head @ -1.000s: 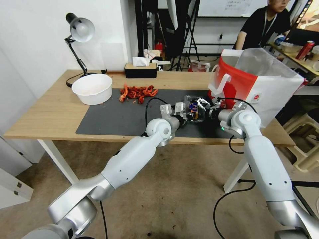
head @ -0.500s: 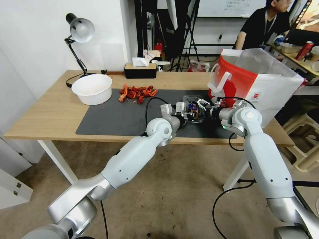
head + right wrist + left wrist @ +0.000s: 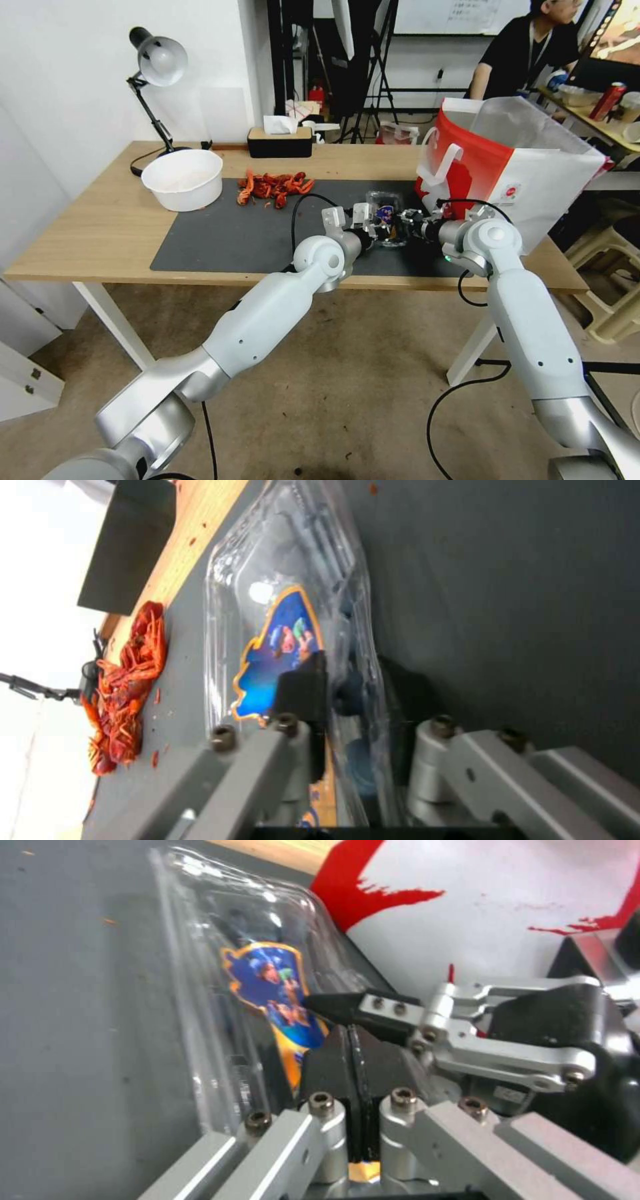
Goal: Close the takeout container lid, then place the container into the takeout bag.
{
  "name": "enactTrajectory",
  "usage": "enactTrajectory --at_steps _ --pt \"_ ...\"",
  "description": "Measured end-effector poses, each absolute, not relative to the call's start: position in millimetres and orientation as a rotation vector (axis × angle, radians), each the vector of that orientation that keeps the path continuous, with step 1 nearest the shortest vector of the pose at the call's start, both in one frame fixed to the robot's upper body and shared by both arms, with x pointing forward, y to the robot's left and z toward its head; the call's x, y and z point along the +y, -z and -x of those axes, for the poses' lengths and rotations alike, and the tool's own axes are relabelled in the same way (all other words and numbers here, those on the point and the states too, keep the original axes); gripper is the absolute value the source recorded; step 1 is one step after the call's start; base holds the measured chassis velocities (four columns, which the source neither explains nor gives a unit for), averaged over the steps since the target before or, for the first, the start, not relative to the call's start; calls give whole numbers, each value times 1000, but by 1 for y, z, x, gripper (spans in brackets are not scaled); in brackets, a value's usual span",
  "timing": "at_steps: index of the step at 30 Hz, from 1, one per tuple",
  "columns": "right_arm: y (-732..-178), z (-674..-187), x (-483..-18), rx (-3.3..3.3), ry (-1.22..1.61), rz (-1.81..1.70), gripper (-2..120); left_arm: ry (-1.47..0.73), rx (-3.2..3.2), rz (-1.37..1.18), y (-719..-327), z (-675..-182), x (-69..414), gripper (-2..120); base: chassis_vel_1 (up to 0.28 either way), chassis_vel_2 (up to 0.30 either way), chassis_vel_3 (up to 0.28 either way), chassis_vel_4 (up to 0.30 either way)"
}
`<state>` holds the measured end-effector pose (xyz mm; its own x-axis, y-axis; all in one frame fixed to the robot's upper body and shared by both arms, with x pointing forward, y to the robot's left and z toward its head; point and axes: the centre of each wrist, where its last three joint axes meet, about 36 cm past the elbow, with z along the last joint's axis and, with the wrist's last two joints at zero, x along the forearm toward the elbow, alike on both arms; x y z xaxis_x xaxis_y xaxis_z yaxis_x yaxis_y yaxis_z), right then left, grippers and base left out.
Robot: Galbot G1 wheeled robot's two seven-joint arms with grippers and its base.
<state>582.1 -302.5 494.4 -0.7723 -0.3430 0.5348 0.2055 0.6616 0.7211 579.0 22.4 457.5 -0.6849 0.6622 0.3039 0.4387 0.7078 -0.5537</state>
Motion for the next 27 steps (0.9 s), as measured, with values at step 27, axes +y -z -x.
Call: enactTrajectory --at_steps 27 --pt "-502 -574 -287 -2282 1080 -191 0 -564 -2682 769 -483 -544 129 25 0 0 0 0"
